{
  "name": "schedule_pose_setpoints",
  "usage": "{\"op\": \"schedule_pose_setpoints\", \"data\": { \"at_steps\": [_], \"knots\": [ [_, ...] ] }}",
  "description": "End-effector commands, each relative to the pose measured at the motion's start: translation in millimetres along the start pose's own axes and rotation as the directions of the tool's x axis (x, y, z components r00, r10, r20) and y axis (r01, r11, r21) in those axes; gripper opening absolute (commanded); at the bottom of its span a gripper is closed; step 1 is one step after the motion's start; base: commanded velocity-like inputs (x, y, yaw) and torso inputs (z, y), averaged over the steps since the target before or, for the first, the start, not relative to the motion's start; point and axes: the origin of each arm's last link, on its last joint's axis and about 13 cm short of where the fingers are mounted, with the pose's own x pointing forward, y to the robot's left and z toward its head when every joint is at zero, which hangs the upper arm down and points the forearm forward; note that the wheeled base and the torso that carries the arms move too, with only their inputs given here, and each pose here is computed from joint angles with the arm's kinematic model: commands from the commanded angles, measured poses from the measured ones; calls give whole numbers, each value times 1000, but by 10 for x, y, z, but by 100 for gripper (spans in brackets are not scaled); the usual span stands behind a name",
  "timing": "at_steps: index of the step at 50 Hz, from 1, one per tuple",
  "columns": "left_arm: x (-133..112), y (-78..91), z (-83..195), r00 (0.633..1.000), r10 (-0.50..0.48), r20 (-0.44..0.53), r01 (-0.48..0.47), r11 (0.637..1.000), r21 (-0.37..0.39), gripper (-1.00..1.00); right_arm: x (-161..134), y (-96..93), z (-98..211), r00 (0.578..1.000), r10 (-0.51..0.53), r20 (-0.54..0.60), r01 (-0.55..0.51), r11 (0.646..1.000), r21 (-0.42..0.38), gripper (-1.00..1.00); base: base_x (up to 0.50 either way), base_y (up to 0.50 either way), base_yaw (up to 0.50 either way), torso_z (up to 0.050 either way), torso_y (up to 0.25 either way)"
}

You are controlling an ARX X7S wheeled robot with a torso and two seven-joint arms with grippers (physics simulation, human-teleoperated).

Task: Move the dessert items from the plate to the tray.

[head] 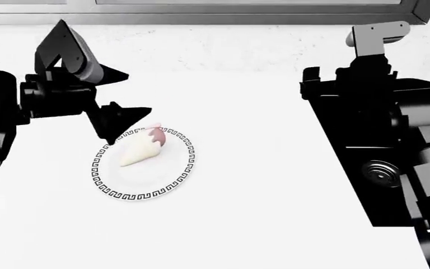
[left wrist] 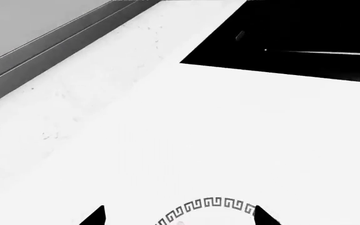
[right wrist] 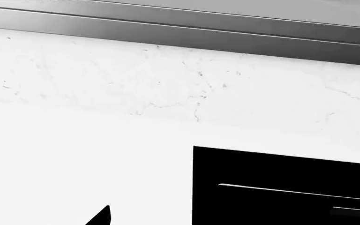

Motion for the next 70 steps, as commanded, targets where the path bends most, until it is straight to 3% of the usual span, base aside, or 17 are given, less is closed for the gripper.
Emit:
{"op": "schedule_pose_setpoints", "data": {
  "at_steps": [1,7,27,70],
  "knots": [
    [-34,-50,-66,998,-59,-33,58,998,-22,100,5,-2,-6,1000,-1,-2,1,1000,-5,100,0,0,0,0,0],
    [-61,-78,-91,996,-88,-28,87,996,-19,100,27,8,-21,1000,-3,-6,3,1000,-6,100,0,0,0,0,0],
    [174,-112,-359,991,-124,-51,120,990,-69,100,23,26,-25,1000,0,-2,0,1000,-8,100,0,0,0,0,0],
    [373,-104,-705,986,-94,-140,84,994,-76,100,-1,16,-23,1000,-8,14,9,1000,-11,100,0,0,0,0,0]
  ]
}}
